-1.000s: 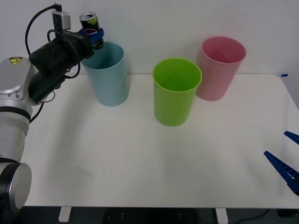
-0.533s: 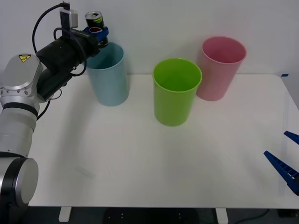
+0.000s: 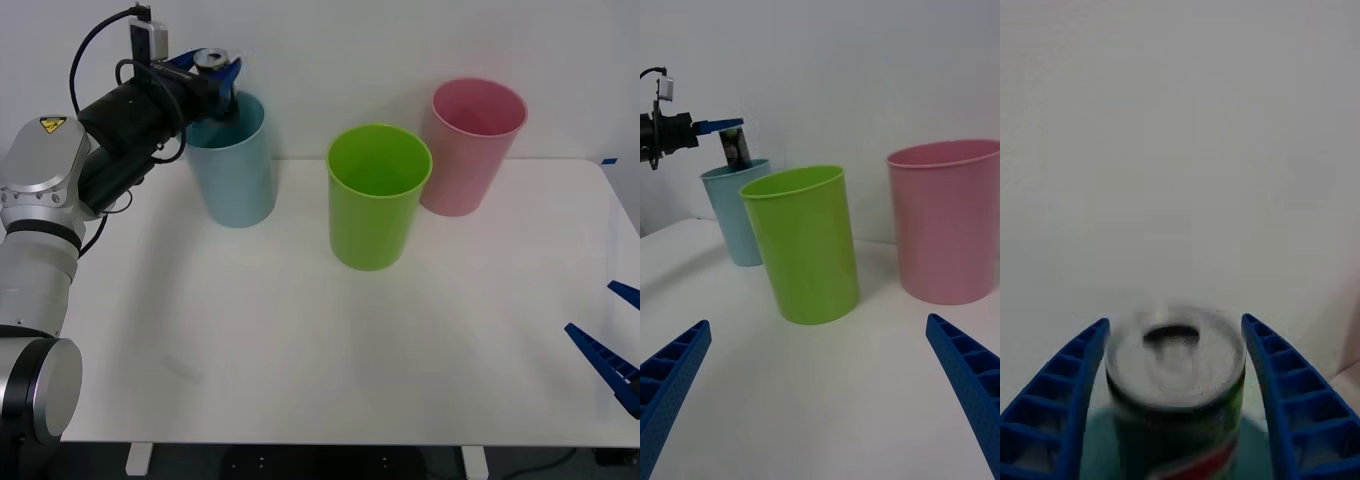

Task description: Grasp the object on the table and drop it into the matching bin: aluminum can to the light blue bin, PET bottle to the pink bin.

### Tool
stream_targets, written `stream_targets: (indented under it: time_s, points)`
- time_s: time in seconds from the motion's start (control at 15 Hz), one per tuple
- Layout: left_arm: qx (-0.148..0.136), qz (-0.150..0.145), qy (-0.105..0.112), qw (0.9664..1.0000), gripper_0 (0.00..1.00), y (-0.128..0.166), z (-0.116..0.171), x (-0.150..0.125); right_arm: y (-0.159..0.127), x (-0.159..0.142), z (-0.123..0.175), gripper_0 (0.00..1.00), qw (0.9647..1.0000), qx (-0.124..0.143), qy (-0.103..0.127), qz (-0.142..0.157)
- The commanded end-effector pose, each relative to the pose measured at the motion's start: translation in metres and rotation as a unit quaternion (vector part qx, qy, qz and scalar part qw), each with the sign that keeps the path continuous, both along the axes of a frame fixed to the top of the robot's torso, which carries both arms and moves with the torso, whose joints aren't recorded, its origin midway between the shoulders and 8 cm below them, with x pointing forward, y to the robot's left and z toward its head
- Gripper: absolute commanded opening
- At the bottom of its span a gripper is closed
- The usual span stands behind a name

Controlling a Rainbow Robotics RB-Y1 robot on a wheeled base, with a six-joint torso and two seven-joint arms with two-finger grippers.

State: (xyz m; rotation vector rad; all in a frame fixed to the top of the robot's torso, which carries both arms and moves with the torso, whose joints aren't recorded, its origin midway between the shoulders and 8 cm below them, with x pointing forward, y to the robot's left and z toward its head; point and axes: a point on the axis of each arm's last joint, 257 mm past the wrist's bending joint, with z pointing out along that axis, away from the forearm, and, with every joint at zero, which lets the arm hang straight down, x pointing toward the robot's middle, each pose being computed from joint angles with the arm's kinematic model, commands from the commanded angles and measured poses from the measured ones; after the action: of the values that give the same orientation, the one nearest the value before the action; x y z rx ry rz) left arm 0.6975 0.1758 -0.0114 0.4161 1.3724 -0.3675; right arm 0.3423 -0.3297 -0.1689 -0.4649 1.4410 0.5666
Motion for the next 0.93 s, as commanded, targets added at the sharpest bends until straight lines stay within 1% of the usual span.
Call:
stream_targets:
  time_s: [0.07,0.33,0.6,0.93]
  points:
    - [-0.002,-0.005,0.0,1.0,1.0,-0.002,0.0,-0.001,0.0,0.0,0.0,1.0,1.0,0.0,0.0,0.0]
    - [-0.009,-0.011,0.003,0.9999,1.0,-0.003,-0.003,-0.004,0.0,0.0,0.0,1.0,1.0,0.0,0.0,0.0]
    - [-0.031,-0.017,0.005,0.9993,1.0,0.001,-0.008,-0.01,0.0,0.0,0.0,1.0,1.0,0.0,0.0,0.0]
    - [-0.052,-0.013,-0.014,0.9985,1.0,0.028,-0.015,-0.041,0.0,0.0,0.0,1.0,1.0,0.0,0.0,0.0]
